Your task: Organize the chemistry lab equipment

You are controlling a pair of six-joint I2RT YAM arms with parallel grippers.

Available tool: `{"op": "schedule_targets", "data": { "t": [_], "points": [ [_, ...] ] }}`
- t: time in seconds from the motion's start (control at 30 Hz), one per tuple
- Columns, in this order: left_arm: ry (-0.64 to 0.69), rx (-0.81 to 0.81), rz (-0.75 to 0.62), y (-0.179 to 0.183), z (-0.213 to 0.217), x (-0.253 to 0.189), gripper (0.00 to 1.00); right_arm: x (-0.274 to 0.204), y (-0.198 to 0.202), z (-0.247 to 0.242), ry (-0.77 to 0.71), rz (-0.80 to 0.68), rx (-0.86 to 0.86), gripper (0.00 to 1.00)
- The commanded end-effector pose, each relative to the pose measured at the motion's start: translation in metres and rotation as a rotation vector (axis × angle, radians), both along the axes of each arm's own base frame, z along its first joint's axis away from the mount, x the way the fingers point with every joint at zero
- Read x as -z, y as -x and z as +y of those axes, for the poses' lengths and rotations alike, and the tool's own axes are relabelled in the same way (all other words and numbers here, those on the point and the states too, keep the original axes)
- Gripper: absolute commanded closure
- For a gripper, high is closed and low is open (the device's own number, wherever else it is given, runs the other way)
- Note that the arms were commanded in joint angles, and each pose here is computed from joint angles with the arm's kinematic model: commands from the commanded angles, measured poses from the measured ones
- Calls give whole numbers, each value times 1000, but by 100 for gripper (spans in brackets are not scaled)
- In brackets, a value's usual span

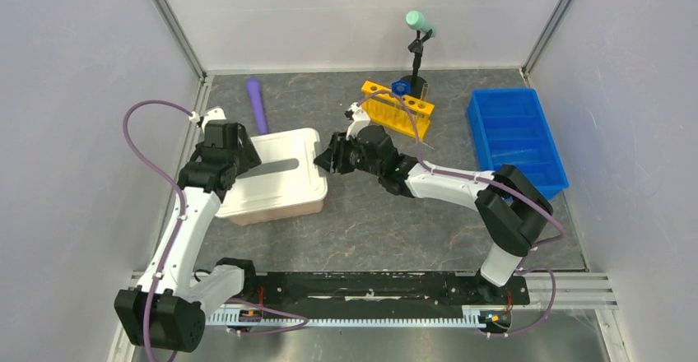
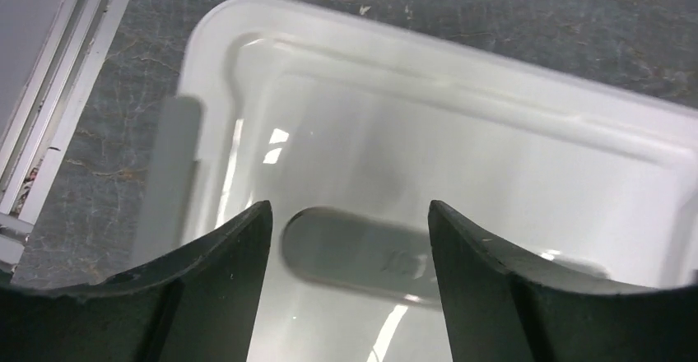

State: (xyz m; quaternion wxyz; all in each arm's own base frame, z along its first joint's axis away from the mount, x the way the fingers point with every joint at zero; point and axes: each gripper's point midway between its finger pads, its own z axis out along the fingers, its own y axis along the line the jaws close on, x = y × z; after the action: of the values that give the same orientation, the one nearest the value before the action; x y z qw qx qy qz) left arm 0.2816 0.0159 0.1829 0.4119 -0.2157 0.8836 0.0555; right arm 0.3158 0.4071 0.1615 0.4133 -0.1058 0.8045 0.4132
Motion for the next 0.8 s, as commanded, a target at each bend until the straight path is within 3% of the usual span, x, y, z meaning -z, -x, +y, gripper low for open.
{"op": "schedule_targets", "data": {
  "t": [0.0,0.37,0.77],
  "points": [
    [66,25,-131,-9,-12,-40,23,21,51,23,-13,128,-193,54],
    [132,167,-256,-5,-35,-81,22,30,68,67,-55,154,-287,56],
    [124,185,-267,-6,-36,-81,22,32,53,100,-162,233,-121,65]
  ]
}}
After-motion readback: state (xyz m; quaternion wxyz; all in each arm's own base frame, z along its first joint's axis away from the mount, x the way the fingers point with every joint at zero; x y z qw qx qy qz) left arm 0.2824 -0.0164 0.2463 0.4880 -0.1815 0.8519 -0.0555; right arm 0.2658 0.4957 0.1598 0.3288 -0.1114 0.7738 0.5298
